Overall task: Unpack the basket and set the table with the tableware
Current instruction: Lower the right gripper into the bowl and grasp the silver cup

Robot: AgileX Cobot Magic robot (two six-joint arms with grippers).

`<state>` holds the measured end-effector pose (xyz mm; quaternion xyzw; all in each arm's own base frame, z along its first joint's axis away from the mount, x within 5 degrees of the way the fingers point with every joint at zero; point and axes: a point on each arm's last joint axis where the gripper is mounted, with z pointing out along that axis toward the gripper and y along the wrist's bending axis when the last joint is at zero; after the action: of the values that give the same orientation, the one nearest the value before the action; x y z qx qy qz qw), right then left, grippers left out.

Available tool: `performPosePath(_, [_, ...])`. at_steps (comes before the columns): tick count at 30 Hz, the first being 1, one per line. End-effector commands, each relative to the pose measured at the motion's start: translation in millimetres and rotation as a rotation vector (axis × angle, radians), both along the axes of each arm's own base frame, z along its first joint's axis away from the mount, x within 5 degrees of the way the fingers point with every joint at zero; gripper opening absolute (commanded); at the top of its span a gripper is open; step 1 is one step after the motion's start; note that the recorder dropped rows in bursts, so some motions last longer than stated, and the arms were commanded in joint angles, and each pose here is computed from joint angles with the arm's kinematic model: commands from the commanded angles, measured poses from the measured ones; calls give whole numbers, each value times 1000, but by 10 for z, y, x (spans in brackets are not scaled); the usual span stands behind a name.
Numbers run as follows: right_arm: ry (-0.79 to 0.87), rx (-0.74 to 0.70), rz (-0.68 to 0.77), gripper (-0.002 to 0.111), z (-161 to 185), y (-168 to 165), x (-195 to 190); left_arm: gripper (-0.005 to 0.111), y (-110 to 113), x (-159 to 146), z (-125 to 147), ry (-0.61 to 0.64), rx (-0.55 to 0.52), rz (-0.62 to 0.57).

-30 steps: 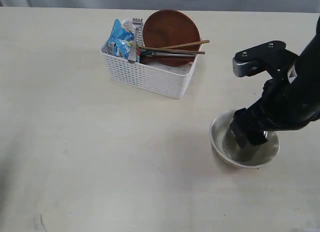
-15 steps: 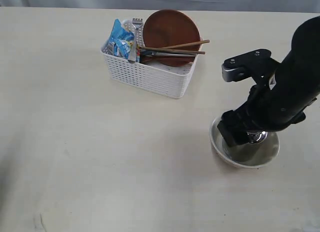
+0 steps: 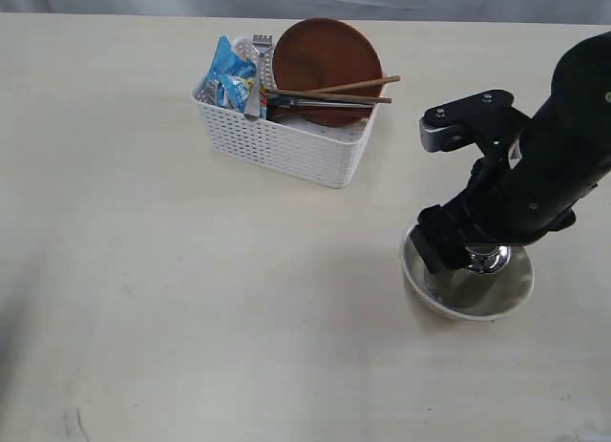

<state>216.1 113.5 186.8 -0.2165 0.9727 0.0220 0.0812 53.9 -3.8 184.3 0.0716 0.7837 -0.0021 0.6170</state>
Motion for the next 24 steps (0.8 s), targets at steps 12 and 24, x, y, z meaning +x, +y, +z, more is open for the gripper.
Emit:
performPosePath(12, [-3, 1, -3, 66, -127, -22, -23, 0, -5, 0, 1, -10, -2, -8])
performPosePath(24, [17, -12, 15, 0, -133, -29, -36, 0, -5, 0, 1, -10, -2, -8])
